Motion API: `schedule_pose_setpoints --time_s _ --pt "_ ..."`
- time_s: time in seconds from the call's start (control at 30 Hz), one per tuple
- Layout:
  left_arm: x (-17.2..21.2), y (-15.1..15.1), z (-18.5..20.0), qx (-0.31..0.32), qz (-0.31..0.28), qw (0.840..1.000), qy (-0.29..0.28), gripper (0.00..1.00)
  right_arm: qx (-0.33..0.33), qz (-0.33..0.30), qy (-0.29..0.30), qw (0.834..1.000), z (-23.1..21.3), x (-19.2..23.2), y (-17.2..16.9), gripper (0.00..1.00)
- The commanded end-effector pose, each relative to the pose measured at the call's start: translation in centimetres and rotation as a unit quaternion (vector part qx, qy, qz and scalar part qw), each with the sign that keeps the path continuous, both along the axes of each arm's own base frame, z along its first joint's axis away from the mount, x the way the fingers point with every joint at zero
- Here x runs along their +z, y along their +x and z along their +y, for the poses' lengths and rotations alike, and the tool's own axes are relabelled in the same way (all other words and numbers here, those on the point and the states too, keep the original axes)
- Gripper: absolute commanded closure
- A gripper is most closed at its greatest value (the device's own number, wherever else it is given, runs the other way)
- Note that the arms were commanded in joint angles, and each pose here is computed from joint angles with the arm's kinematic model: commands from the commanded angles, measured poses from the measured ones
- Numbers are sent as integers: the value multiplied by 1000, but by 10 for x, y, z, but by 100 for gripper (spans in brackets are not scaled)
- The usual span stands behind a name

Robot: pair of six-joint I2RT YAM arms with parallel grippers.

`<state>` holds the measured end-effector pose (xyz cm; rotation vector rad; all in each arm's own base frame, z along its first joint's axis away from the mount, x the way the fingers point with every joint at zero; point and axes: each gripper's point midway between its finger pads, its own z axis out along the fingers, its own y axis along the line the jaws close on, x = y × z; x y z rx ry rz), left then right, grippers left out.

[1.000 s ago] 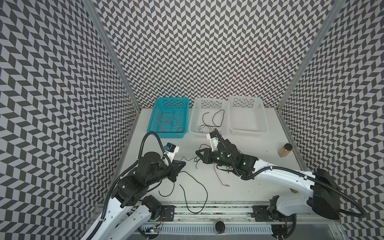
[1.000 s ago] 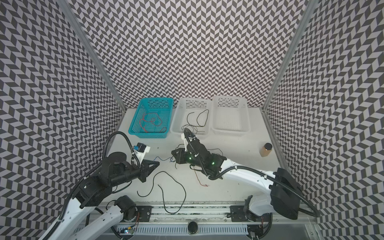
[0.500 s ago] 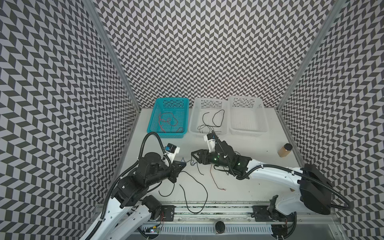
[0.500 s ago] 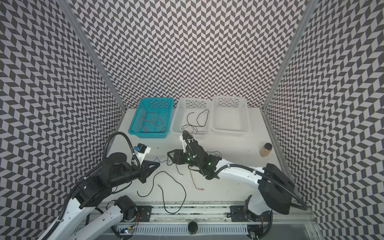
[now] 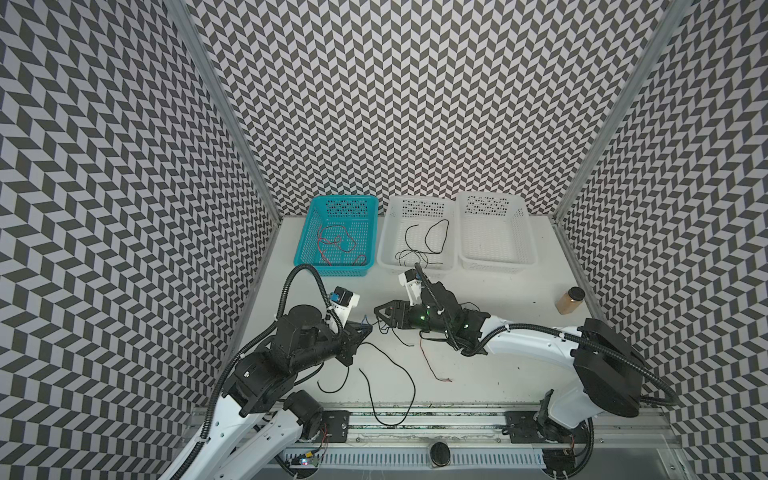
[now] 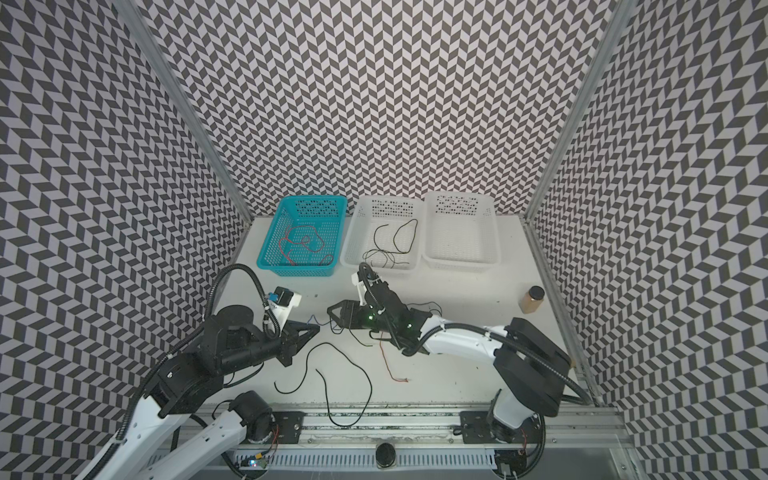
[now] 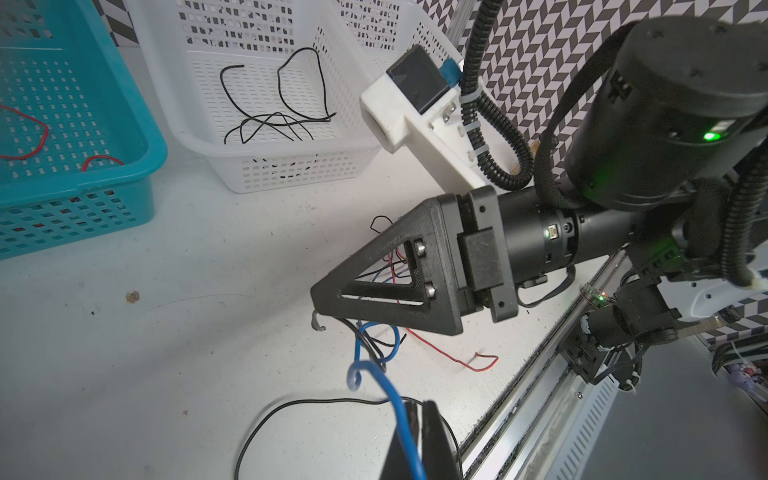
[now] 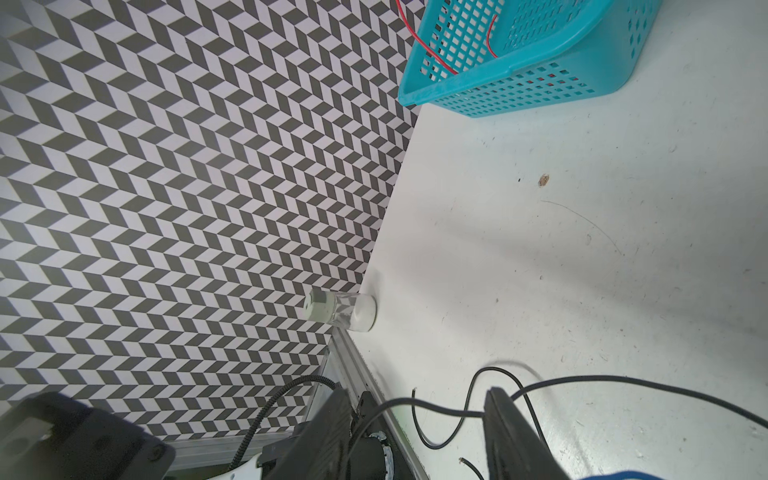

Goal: Untangle the cables

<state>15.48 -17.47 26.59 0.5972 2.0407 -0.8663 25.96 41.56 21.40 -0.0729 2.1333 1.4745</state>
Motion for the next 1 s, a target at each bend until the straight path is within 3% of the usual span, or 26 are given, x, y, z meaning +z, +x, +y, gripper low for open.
schedule_pose_setpoints --time_s 0.0,0.17,0.33,0.7,0.83,0.97 --pt "3 -1 -1 -7 -11 1000 2 100 11 -11 42 999 5 30 -3 47" --pt "3 -1 -1 -7 -10 1000 3 100 28 3 68 997 12 29 -10 47" --pt "2 -1 -2 -9 -7 1000 3 100 10 -24 50 998 4 37 -10 48" --pt "3 -2 -2 -9 -9 1000 2 100 28 -11 48 998 15 24 -15 63" --pt "2 -1 -2 -10 -8 1000 4 100 27 -14 46 999 14 24 -14 77" --pt "2 -2 -2 -9 -9 1000 4 100 28 -15 43 999 14 24 -15 83"
